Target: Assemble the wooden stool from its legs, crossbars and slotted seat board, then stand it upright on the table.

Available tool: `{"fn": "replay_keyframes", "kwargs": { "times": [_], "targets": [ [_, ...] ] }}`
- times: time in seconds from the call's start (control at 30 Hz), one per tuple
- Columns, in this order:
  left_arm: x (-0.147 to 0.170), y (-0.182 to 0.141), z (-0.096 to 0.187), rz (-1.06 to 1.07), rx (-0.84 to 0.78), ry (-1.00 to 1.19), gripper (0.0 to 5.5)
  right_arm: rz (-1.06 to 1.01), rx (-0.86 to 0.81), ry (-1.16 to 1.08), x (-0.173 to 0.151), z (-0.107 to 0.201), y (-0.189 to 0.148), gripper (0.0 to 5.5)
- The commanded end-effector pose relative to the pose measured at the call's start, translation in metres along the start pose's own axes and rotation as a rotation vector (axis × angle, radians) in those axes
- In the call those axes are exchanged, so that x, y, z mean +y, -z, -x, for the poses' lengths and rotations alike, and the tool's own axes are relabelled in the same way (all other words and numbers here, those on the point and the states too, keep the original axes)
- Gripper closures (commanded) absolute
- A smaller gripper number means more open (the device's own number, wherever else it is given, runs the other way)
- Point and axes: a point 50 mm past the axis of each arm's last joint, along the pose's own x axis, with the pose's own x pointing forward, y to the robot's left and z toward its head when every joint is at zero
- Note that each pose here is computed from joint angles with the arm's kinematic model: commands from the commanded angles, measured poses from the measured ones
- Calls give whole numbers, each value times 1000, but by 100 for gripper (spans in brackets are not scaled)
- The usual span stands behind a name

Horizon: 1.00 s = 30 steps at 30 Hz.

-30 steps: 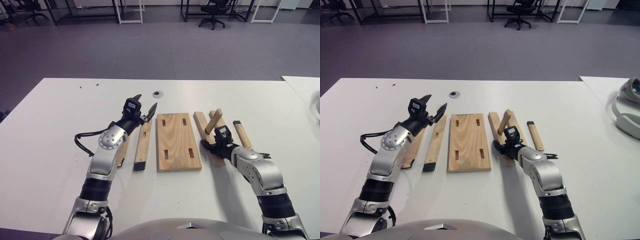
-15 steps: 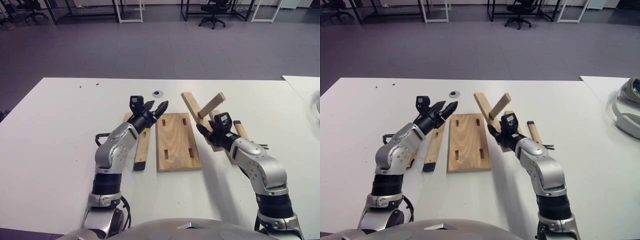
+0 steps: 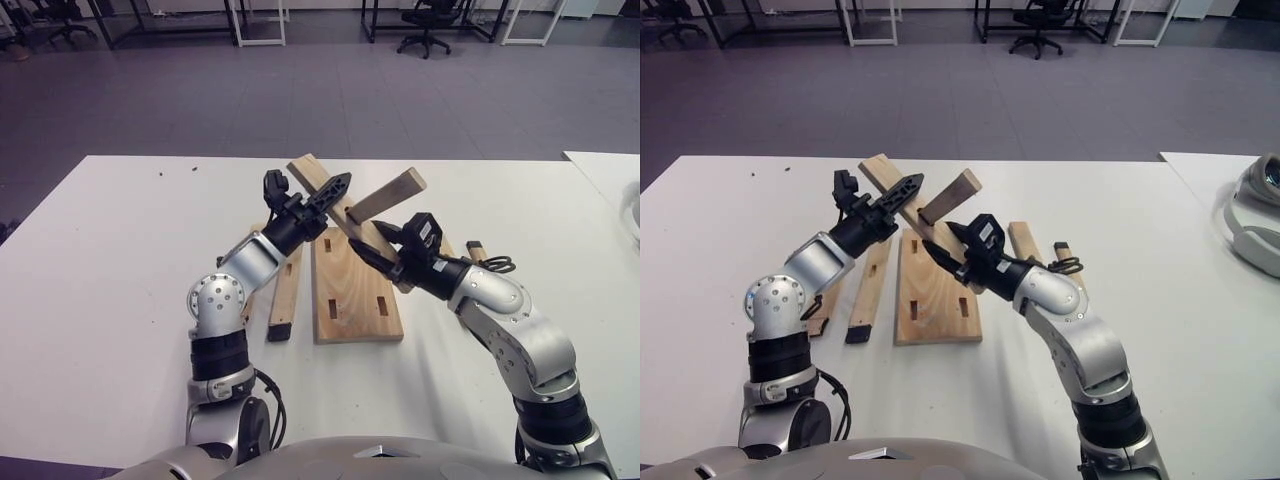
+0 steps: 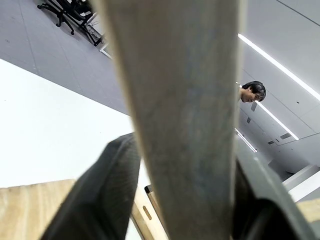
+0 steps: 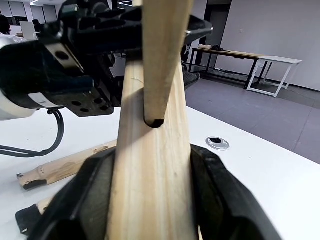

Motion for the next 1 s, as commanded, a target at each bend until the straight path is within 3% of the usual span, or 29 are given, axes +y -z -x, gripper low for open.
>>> {"fn": "replay_keyframes", "kwargs": {
  "times": [0.03, 0.13, 0.23, 0.27, 0.4, 0.57, 0.73, 0.8, 1.0],
  "targets": [
    [-1, 1, 4, 15, -12, -12, 390, 38, -4, -9, 2, 2, -1, 343],
    [-2, -1, 5, 14, -29, -10, 438, 44, 1, -10, 3, 2, 0, 343],
    [-2, -2, 6, 21, -51, -24, 445, 51, 10, -1, 2, 2, 2, 343],
    [-1, -3, 8, 25, -64, -34, 445, 52, 16, -1, 2, 2, 3, 306],
    [12, -7, 25, 4, -147, -185, 448, 52, 43, 13, 4, 7, 8, 243],
    [2, -12, 85, -206, -257, -471, 448, 139, 284, 134, -23, 53, 43, 234],
    [-4, 5, 99, -167, -268, -588, 448, 182, 559, 102, -26, 78, 89, 234],
    [0, 12, 100, -162, -245, -638, 448, 185, 606, 44, -16, 74, 103, 234],
    [1, 9, 100, -399, -177, -687, 448, 124, 517, -40, 5, 50, 102, 234]
  ]
}}
